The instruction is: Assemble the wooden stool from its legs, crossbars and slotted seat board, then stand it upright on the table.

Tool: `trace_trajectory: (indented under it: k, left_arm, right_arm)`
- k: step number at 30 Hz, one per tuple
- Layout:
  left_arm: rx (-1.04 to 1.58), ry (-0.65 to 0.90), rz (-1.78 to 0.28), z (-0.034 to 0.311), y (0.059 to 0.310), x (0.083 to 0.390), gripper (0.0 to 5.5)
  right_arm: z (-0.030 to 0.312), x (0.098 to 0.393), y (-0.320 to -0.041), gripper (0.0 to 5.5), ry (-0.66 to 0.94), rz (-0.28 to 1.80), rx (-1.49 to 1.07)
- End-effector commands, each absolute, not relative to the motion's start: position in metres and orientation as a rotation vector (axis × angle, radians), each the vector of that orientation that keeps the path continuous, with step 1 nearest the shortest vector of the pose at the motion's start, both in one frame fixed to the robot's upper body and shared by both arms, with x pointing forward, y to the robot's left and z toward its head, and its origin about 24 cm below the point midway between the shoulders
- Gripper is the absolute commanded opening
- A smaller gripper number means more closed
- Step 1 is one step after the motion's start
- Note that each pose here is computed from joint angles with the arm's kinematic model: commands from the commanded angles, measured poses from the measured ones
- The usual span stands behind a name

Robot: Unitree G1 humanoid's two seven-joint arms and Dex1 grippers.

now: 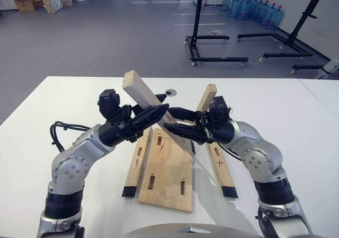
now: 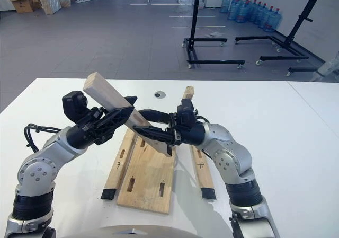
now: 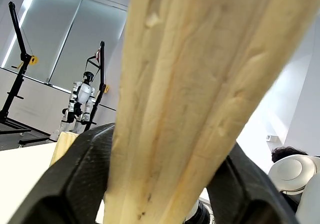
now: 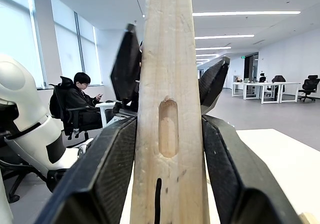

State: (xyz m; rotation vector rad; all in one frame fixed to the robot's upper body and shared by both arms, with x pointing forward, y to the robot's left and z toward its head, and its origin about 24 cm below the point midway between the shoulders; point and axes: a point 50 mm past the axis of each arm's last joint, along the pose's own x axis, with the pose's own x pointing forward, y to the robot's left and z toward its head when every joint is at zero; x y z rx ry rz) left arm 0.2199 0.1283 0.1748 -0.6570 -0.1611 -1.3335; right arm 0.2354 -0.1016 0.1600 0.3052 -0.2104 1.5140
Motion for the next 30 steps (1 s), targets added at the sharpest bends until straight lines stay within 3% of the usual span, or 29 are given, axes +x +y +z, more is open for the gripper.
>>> trace_trajectory:
  k: [1, 6, 7, 11, 17, 22, 25, 30]
  left_arm:
    - [-0.587, -0.117, -1.313, 0.171, 0.125, 0.225, 2.38]
    - [-0.573, -0.124, -1.327, 0.17, 0.129, 0.222, 2.27]
    - [-0.559, -0.121, -1.319, 0.169, 0.129, 0.223, 2.27]
    - [-0.514, -0.161, -1.256, 0.168, 0.134, 0.226, 2.14]
    - [-0.476, -0.266, -1.16, 0.171, 0.167, 0.236, 2.1]
    - [-0.191, -0.137, -1.158, 0.157, 0.196, 0.242, 2.1]
    - [-0.094, -0.062, -1.279, 0.15, 0.195, 0.253, 2.09]
    - [0.001, -0.131, -1.271, 0.152, 0.196, 0.286, 2.09]
  right_arm:
    - [0.161, 0.235, -0.103, 1.98, -0.223, 1.517, 0.268]
    - [0.155, 0.238, -0.104, 1.98, -0.156, 1.495, 0.269]
    - [0.153, 0.243, -0.105, 2.35, -0.133, 1.443, 0.253]
    - [0.146, 0.243, -0.112, 2.93, -0.072, 1.418, 0.227]
    - [0.145, 0.247, -0.136, 3.74, -0.044, 1.367, 0.173]
    - [0.176, 0.259, -0.163, 3.74, -0.149, 1.265, 0.086]
    - [0.198, 0.263, -0.175, 3.74, -0.205, 1.233, 0.025]
    - [0.228, 0.271, -0.177, 3.74, -0.306, 1.246, -0.013]
